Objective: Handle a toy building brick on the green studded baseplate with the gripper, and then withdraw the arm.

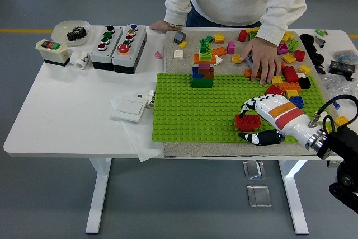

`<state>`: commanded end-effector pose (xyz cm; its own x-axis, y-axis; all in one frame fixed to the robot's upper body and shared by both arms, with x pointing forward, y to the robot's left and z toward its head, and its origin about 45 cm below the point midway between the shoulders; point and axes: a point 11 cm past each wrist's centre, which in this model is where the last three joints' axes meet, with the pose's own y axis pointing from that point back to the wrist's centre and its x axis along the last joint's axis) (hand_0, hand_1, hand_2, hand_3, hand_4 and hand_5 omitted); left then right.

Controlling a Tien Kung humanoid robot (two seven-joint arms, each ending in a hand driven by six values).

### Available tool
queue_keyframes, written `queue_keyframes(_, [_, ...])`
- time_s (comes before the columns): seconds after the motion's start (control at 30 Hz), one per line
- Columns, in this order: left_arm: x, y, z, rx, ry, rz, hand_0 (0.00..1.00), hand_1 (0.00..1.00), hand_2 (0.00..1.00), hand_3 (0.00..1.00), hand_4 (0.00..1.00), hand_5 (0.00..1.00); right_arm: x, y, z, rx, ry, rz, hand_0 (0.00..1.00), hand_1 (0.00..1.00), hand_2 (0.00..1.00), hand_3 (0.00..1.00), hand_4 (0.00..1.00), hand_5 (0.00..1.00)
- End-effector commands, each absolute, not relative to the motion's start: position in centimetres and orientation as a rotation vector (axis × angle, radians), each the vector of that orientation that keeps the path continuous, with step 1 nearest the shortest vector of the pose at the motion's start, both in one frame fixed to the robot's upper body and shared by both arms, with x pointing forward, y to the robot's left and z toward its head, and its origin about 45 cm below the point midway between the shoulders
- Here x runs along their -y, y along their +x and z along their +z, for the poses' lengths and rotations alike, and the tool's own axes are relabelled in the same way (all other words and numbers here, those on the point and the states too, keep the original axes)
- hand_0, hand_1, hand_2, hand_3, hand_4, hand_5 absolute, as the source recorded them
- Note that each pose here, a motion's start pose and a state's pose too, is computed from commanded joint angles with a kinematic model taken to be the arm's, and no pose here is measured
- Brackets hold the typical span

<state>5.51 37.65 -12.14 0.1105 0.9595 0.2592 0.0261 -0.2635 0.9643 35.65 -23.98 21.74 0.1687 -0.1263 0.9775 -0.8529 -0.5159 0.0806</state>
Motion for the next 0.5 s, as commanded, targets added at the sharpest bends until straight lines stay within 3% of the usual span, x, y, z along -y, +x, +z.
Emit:
queue_keyframes(0.43, [-37.7,4.9,-12.2,-1.030,1.490,1.288,0.778,0.714,0.677,0.564,0.588,0.608,31.3,41.2,23.2,1.186,1.551,1.180,0.702,0.669,0.723,0.621,0.820,0.414])
queue_keyframes(0.47, [-37.7,4.9,-12.2,-1.030,1.490,1.288,0.779,0.714,0.676,0.563,0.589,0.609,31.7,41.4,23.0,1.184,1.541,1.163,0.739,0.699,0.747,0.743,0.877,0.402])
queue_keyframes(0.5, [-37.7,4.8,-12.2,-1.030,1.490,1.288,0.779,0.714,0.676,0.563,0.589,0.609,31.9,41.4,23.0,1.184,1.537,1.158,0.739,0.699,0.747,0.743,0.877,0.402])
